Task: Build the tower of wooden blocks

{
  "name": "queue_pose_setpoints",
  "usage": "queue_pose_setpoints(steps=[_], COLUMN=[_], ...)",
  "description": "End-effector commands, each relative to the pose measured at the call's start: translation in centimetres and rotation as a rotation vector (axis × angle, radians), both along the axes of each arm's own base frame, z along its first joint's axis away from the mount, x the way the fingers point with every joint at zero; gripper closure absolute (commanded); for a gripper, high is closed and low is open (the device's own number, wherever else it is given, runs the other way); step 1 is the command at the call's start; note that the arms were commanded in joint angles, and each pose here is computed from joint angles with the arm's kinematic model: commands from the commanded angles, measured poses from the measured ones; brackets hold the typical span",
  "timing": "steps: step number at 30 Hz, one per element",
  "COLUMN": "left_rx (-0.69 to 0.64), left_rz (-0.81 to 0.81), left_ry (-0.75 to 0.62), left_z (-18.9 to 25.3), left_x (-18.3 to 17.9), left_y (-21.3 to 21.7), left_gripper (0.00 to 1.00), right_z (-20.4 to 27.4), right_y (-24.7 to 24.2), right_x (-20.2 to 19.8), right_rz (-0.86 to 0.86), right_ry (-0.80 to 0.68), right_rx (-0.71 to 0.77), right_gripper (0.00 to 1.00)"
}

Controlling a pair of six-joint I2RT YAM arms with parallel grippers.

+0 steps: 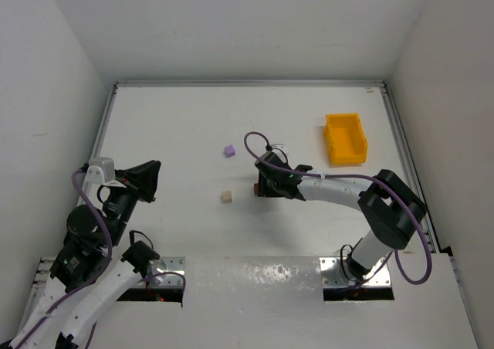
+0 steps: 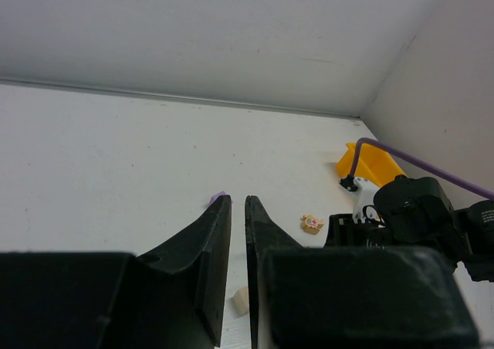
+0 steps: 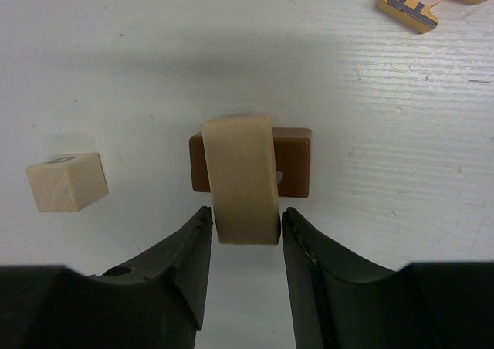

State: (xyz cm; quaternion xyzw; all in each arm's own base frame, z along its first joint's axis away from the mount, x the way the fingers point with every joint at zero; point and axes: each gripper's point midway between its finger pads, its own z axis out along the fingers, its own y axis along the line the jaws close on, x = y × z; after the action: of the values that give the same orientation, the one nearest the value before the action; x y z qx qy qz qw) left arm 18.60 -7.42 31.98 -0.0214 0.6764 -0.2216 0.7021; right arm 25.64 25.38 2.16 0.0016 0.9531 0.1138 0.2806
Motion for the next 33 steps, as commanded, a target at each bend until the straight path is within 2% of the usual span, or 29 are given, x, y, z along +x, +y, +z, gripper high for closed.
queue_pose_setpoints(steps=[1,10,19,24,26,29,30,32,33], left_rx=[-0.005,-0.007,-0.003,0.0,0.003,0.011,0.012,0.022,0.025], left_rz=[0.001,0.0,0.0,0.001,0.0,0.0,-0.002,-0.003,-0.003], left_ry=[-0.016,-0.017,-0.012,-0.007,-0.005,0.006,0.007,0.018,0.022], left_z=[0.4,0.5,0.3,0.2,0.1,-0.1,-0.1,-0.3,-0.5], left_x=[-0.1,-0.2,-0.1,0.0,0.1,0.3,0.4,0.6,0.8], left_y=[0.1,0.1,0.0,0.0,-0.1,-0.3,-0.3,-0.5,-0.6], left_gripper=[0.88,0.88,0.88,0.88,0.88,0.88,0.88,0.88,0.88], right_z=[1.9,2.1,2.3,4.1,4.8,7.0,8.0,9.3,9.9], right_y=[2.1,1.8,0.6,-1.2,-2.0,-2.6,-2.5,-1.7,-1.1], right_x=[0.9,0.8,0.6,0.3,0.2,0.5,0.6,1.1,1.4], right_rz=[0.019,0.016,0.014,0.016,0.019,0.067,0.087,0.139,0.204], right_ry=[-0.042,-0.044,-0.059,-0.103,-0.112,-0.172,-0.201,-0.25,-0.268], right_rx=[0.06,0.051,0.008,-0.04,-0.066,-0.092,-0.081,-0.065,-0.071], right_gripper=[0.59,0.53,0.52,0.49,0.44,0.44,0.48,0.62,0.82])
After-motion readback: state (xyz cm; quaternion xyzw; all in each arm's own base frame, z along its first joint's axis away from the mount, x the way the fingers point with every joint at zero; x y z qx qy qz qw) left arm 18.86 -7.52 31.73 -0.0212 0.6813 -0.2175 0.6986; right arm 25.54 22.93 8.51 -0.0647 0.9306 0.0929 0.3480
